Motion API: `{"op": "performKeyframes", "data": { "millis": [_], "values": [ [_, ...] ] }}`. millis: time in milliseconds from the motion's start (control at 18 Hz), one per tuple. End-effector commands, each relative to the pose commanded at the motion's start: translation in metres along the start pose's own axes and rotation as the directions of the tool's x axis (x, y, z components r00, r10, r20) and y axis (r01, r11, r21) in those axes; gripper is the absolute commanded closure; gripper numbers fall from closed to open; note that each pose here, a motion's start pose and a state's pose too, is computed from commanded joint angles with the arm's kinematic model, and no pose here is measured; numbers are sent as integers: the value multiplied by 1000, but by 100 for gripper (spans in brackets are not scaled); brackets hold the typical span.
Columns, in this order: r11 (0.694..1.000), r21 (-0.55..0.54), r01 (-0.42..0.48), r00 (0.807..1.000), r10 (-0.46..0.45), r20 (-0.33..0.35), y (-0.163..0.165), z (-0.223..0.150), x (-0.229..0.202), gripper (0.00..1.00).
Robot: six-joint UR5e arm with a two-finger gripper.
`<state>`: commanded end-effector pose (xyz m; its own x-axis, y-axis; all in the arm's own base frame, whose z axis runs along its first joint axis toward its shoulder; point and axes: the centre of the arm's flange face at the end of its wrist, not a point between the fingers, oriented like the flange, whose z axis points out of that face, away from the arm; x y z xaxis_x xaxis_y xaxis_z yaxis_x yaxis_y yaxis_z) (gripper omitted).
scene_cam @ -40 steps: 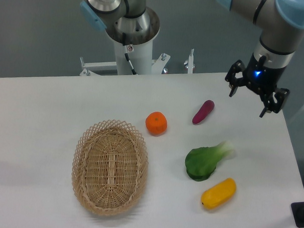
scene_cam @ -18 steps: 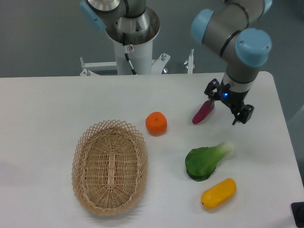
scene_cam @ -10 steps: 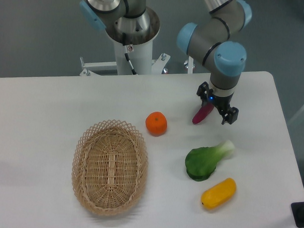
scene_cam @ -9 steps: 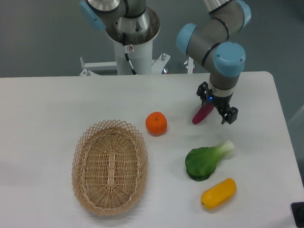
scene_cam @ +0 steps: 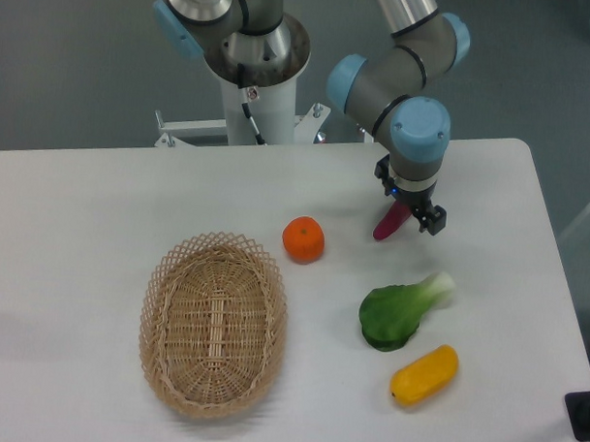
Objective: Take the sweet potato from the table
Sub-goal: 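Lower the gripper over the purple sweet potato, fingers straddling it, then close the gripper on the purple sweet potato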
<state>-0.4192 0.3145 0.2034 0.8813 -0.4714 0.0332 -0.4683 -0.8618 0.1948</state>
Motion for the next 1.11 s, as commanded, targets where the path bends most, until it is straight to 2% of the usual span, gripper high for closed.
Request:
{"op": "performKeyframes", "data": {
  "millis": [389,500,556,667,722,889,1000,1111],
  "values": [
    [1000,1,24,1000,-24,-18,-3,12,3,0],
    [1000,0,25,1000,-25,-4,-4,13,1,0],
    [1000,0,27,1000,-27,7,-4,12,0,3],
    [1000,0,29,1000,-29,8,-4,12,0,22],
    [1000,0,28,1000,-28,8,-4,12,0,27],
    [1000,-1,19,1000,-19,10,-4,11,-1,49],
    [1000,-1,18,1000,-18,13,-3,10,-1,61],
    [1000,-1,12,1000,-12,14,-3,8,-1,68]
  ]
}}
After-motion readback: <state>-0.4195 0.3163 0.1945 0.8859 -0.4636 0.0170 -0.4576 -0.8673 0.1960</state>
